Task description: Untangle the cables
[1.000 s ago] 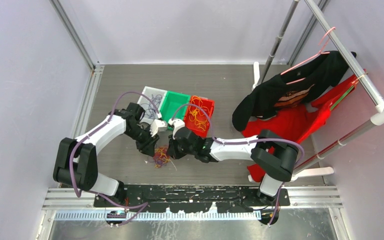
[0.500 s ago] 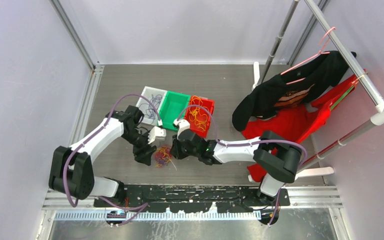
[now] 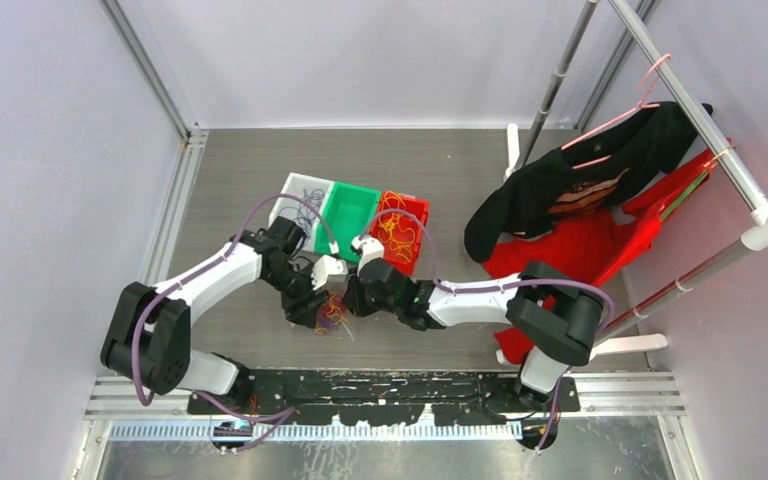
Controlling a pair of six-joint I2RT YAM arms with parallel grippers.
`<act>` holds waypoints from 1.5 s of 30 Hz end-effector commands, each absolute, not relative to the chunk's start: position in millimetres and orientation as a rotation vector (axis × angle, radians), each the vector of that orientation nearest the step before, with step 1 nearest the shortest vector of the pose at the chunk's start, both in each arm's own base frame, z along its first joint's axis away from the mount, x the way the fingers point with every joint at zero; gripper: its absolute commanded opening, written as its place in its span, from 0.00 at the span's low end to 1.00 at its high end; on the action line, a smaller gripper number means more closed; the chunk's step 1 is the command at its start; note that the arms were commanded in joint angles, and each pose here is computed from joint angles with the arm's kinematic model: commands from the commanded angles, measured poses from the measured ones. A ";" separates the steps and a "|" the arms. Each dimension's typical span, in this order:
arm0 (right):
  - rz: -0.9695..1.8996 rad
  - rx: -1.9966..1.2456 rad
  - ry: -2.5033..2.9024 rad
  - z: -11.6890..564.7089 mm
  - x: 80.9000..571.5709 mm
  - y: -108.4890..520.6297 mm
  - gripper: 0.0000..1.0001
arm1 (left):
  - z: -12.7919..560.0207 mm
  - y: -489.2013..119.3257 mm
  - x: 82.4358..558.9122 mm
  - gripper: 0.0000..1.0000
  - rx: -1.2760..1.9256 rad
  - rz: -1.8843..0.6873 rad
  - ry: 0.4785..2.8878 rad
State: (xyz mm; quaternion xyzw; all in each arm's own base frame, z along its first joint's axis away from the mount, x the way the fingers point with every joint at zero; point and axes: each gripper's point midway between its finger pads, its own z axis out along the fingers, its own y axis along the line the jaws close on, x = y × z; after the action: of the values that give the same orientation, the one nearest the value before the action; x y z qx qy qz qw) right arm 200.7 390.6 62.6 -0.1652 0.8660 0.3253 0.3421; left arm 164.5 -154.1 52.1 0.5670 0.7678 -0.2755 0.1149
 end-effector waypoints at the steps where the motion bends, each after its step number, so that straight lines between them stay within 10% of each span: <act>1: 0.918 -0.376 2.167 87.8 205.6 399.0 0.08 | 58.3 -172.1 190.9 0.41 1.560 -0.778 2.193; 6: 0.891 -0.344 2.162 86.7 208.8 391.3 0.05 | 70.0 -160.0 197.9 0.01 1.559 -0.663 2.196; 36: 0.677 -0.153 2.117 77.0 217.4 317.0 0.01 | 165.4 -41.1 251.5 0.00 1.270 -0.136 2.130; 45: 0.682 -0.186 2.142 75.1 199.8 301.5 0.01 | 269.0 -39.7 273.3 0.00 1.046 -0.133 1.987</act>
State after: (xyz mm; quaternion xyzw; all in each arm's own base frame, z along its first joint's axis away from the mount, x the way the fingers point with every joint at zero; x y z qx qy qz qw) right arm 202.3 305.6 63.7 -0.0799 0.8643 0.2687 0.4176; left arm 267.3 -29.6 214.4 0.4389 0.8194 -0.0458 0.3659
